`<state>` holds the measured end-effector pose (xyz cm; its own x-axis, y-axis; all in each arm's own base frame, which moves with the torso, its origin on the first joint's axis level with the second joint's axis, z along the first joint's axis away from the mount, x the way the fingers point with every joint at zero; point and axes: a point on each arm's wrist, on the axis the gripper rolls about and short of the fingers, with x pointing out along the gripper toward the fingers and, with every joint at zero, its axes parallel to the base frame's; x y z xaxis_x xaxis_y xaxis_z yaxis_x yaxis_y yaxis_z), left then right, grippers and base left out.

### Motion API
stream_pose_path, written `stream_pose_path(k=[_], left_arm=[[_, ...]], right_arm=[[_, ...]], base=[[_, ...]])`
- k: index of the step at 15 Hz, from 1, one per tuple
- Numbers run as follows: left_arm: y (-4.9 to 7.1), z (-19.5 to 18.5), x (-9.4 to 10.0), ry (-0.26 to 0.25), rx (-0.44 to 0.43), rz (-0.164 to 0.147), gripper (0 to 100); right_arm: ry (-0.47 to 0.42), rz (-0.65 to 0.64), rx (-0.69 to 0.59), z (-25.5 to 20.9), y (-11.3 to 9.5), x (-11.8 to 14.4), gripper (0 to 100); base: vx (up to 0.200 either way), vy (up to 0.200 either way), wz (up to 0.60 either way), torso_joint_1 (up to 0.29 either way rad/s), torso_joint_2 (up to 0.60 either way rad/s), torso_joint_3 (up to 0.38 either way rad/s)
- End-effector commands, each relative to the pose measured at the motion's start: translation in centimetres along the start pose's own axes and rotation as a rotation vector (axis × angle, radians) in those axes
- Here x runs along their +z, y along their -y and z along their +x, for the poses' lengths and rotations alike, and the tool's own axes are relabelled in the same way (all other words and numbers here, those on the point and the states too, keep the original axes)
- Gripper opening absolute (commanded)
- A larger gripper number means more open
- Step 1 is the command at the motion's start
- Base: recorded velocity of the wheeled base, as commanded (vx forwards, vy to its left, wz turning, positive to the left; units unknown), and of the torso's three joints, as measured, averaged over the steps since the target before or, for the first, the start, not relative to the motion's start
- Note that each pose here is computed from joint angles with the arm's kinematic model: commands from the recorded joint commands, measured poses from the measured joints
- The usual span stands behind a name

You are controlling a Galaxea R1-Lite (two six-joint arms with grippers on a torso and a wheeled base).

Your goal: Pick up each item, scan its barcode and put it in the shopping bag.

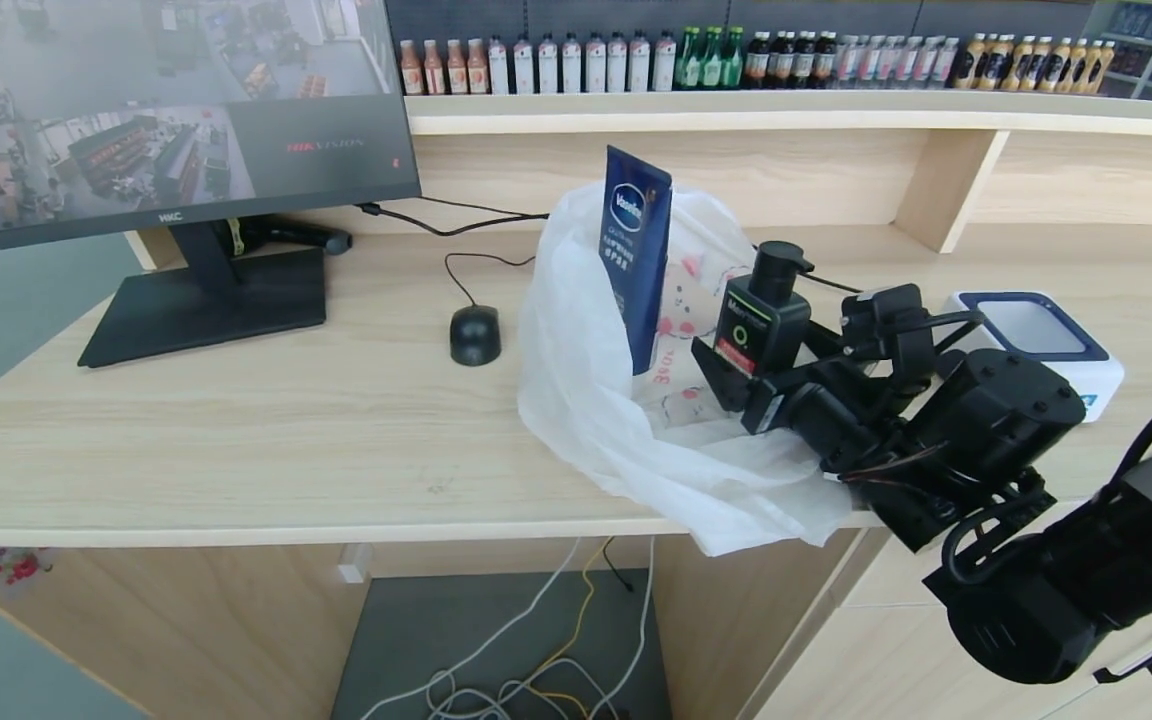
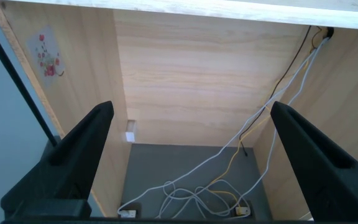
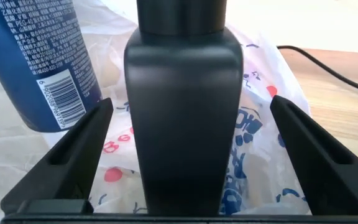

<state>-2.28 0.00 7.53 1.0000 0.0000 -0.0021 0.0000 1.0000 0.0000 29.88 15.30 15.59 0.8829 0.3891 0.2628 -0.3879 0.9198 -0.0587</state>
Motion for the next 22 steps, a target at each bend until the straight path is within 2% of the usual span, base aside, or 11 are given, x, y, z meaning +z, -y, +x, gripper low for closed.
stream_pose_path(k=[1, 4, 9, 13, 18, 22], left_arm=[[0.0, 0.0, 0.0, 0.001, 0.0, 0.0, 100], [0.0, 0.0, 0.0, 0.001, 0.0, 0.0, 100], [0.0, 0.0, 0.0, 0.001, 0.0, 0.0, 100], [0.0, 0.0, 0.0, 0.001, 0.0, 0.0, 100], [0.0, 0.0, 0.0, 0.001, 0.0, 0.0, 100], [0.0, 0.0, 0.0, 0.001, 0.0, 0.0, 100]], right_arm=[[0.062, 0.004, -0.002, -0.5, 0.1, 2.1, 100], [0.088, 0.006, -0.002, -1.5, 0.2, 3.5, 100], [0.122, 0.019, 0.037, -3.6, -0.8, 5.6, 100], [0.136, 0.016, 0.034, -6.8, -0.2, 7.3, 100], [0.127, 0.01, 0.035, -10.1, 0.2, 7.9, 100], [0.122, 0.007, 0.033, -9.7, 0.2, 7.8, 100]], base=[[0.0, 0.0, 0.0, 0.0, 0.0, 0.0], [0.0, 0.0, 0.0, 0.0, 0.0, 0.0], [0.0, 0.0, 0.0, 0.0, 0.0, 0.0], [0.0, 0.0, 0.0, 0.0, 0.0, 0.0], [0.0, 0.0, 0.0, 0.0, 0.0, 0.0], [-0.2, 0.0, 0.0, 0.007, 0.0, -0.001]])
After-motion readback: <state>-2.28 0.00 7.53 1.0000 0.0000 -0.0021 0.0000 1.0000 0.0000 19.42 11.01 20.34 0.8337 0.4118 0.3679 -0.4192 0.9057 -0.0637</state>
